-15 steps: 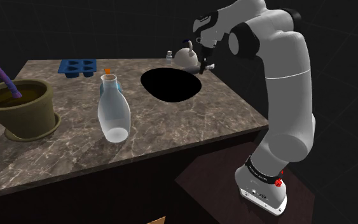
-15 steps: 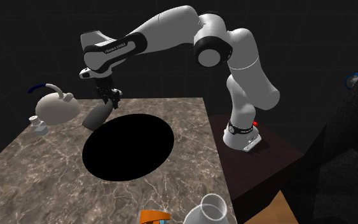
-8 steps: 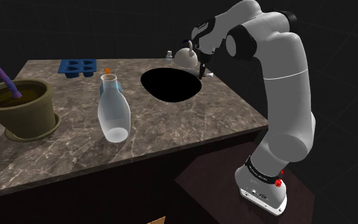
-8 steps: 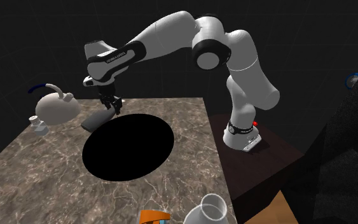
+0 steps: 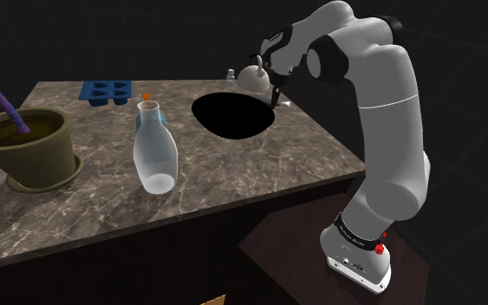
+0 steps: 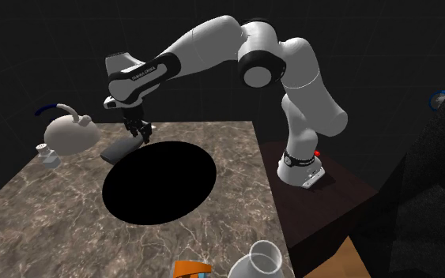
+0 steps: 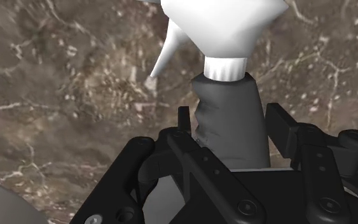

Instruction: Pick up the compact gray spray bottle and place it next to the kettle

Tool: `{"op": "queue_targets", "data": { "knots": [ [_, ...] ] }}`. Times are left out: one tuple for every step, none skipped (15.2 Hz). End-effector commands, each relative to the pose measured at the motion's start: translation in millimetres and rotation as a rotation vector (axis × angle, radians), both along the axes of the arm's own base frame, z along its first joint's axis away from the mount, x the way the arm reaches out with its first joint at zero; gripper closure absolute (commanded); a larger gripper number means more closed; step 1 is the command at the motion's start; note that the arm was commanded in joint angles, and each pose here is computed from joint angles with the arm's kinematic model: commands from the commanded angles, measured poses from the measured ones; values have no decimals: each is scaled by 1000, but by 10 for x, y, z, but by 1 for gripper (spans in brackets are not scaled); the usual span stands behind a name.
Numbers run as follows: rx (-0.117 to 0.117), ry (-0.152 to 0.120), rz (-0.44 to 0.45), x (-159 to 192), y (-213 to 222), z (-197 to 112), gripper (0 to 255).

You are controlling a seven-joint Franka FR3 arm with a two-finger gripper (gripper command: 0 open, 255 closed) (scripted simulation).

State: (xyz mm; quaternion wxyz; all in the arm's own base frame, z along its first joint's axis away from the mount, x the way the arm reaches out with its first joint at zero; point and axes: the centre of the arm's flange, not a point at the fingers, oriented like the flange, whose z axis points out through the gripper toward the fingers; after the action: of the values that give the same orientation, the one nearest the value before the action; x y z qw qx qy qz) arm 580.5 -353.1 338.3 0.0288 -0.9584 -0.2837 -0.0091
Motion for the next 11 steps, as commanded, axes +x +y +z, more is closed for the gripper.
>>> {"op": "queue_targets", "data": {
  "knots": [
    [0,0,0,0,0,0,0],
    [0,0,0,0,0,1,0],
    [0,0,0,1,0,0,0],
    [0,0,0,1,0,0,0],
    [0,0,0,1,0,0,0],
    [0,0,0,1,0,0,0],
    [0,0,0,0,-8,132,0],
    [0,0,0,0,-16,264,0],
    [0,0,0,0,-24,396,0],
    [0,0,0,0,-30,499,0],
    [0,0,0,0,-30,499,0]
  ]
}}
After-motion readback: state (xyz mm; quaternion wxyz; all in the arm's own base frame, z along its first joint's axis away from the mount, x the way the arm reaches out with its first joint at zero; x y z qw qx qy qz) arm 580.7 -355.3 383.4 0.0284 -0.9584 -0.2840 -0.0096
